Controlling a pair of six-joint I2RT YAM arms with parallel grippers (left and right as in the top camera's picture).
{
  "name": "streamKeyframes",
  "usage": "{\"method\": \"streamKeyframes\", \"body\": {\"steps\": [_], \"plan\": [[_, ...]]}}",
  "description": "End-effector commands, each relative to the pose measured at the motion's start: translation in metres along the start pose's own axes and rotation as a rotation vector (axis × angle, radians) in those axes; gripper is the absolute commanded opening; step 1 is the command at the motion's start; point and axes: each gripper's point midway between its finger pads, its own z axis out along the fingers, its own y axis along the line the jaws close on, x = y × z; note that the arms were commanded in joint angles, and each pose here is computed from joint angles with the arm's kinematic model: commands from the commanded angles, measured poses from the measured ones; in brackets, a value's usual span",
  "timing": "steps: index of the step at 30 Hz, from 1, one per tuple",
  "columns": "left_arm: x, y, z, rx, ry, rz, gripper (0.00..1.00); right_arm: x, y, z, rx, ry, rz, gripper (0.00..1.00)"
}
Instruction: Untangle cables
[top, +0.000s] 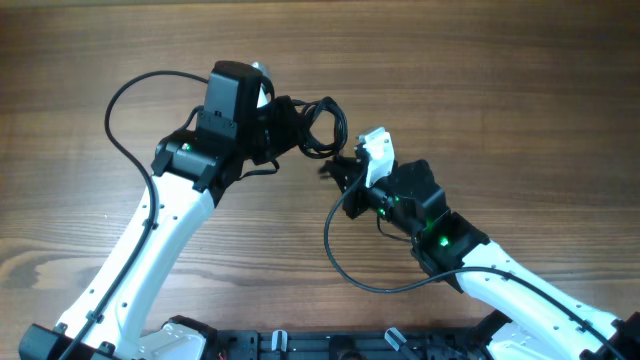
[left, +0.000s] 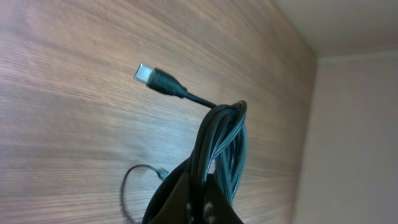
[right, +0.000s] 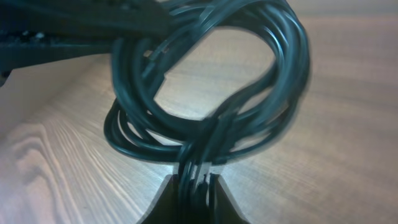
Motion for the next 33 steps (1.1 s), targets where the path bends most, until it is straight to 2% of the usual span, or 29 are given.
{"method": "streamKeyframes", "body": {"steps": [1, 3, 6, 10, 12, 14, 15, 16, 17, 19, 20, 22, 25, 29, 31, 33], "plan": [[-0.031, 0.021, -0.008, -0.155, -0.163, 0.242, 0.04, -0.005, 0.031, -0.01, -0.14, 0.038, 0.118, 0.04], [-0.038, 0.028, -0.011, -0.22, -0.191, 0.377, 0.04, -0.004, 0.059, -0.026, -0.288, 0.085, 0.154, 0.04], [-0.04, 0.03, -0.012, -0.241, -0.192, 0.458, 0.04, -0.011, 0.077, -0.045, -0.368, 0.1, 0.235, 0.04], [-0.035, 0.025, -0.01, -0.215, -0.17, 0.487, 0.04, -0.017, 0.075, -0.049, -0.36, 0.101, 0.336, 0.05], [-0.021, 0.011, -0.005, -0.14, -0.117, 0.553, 0.04, -0.021, 0.064, -0.046, -0.316, 0.079, 0.378, 0.06], [-0.019, 0.004, -0.003, -0.117, -0.122, 0.543, 0.04, -0.021, 0.048, -0.04, -0.238, 0.055, 0.39, 0.35], [-0.02, 0.002, -0.003, -0.107, -0.133, 0.492, 0.04, -0.017, 0.045, -0.037, -0.227, 0.069, 0.393, 0.65], [-0.021, 0.0, -0.004, -0.102, -0.139, 0.475, 0.04, -0.01, 0.042, -0.032, -0.213, 0.091, 0.394, 0.9], [-0.021, 0.0, -0.003, -0.102, -0.138, 0.491, 0.04, -0.003, 0.036, -0.028, -0.189, 0.105, 0.36, 1.0], [-0.017, 0.001, -0.003, -0.105, -0.113, 0.59, 0.04, 0.002, 0.021, -0.021, -0.109, 0.098, 0.368, 1.0], [-0.005, -0.004, -0.002, -0.051, -0.053, 0.689, 0.04, -0.004, 0.007, -0.02, -0.039, 0.056, 0.366, 1.0], [0.017, -0.017, -0.004, 0.099, 0.048, 0.769, 0.04, -0.01, -0.009, -0.019, 0.041, 0.006, 0.308, 0.98], [0.041, -0.038, -0.02, 0.358, 0.166, 0.779, 0.04, -0.022, -0.006, -0.02, 0.029, -0.038, 0.228, 0.94], [0.056, -0.056, -0.042, 0.572, 0.249, 0.741, 0.04, -0.017, -0.011, -0.015, 0.047, -0.03, 0.232, 0.69], [0.066, -0.065, -0.053, 0.664, 0.293, 0.73, 0.04, -0.021, -0.011, -0.011, 0.038, -0.047, 0.233, 0.45], [0.07, -0.064, -0.055, 0.673, 0.321, 0.706, 0.04, -0.035, -0.005, -0.011, 0.008, -0.101, 0.226, 0.28]]}}
